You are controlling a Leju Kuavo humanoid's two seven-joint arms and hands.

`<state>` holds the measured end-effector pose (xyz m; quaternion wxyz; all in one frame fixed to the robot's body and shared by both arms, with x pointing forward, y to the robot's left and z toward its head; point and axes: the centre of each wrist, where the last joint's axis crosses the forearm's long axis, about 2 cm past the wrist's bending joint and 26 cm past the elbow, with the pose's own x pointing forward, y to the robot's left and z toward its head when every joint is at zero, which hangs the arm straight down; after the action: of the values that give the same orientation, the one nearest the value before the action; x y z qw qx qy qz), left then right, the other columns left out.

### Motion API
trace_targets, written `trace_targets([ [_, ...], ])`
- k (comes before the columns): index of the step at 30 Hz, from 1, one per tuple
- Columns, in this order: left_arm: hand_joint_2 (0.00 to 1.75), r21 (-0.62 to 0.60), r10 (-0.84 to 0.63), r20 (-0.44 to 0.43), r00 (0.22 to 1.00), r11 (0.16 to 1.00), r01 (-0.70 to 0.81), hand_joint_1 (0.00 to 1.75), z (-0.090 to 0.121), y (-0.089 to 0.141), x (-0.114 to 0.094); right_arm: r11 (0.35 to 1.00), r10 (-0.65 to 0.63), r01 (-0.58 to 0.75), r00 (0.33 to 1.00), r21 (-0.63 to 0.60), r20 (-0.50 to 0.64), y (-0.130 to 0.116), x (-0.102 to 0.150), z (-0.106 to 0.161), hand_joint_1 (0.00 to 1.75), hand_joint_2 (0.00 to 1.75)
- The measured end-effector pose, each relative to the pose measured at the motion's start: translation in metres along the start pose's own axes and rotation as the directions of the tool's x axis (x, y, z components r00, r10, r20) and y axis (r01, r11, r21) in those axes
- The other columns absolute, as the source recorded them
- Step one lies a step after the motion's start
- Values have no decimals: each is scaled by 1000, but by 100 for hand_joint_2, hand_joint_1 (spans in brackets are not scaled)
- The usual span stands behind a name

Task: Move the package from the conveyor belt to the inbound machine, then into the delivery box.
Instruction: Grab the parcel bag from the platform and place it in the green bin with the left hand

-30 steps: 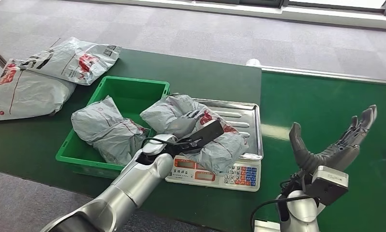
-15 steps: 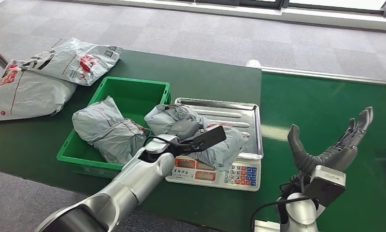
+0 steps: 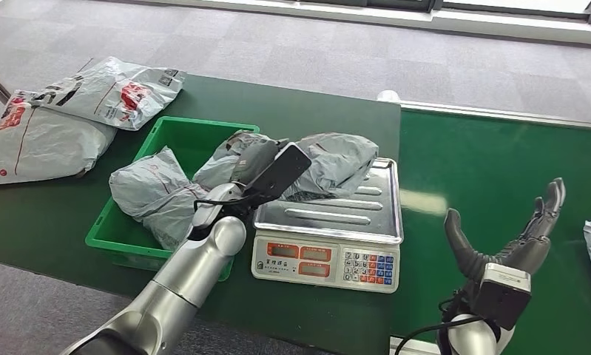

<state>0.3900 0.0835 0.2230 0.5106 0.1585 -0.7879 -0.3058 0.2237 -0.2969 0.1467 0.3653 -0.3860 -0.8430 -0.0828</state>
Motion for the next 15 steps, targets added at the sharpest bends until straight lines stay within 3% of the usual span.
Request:
trace_targets([
  [6,175,237,27,17,999,971,-30,175,2,56,-16,1000,26,-26,999,2,-28,-13,-3,12,0,175],
  [10,175,311,29,20,999,950,-34,171,7,80,-27,999,34,-34,999,1,-36,-17,-4,16,0,175],
  [11,175,321,28,20,999,947,-33,158,8,83,-28,999,35,-35,999,1,-37,-18,-4,16,0,175],
  [14,175,357,24,0,1000,934,-22,30,11,91,-36,999,36,-36,999,1,-39,-18,-4,17,0,175],
  [15,175,375,19,-16,1000,927,-11,0,13,95,-41,999,34,-34,999,2,-40,-18,-4,17,0,175],
])
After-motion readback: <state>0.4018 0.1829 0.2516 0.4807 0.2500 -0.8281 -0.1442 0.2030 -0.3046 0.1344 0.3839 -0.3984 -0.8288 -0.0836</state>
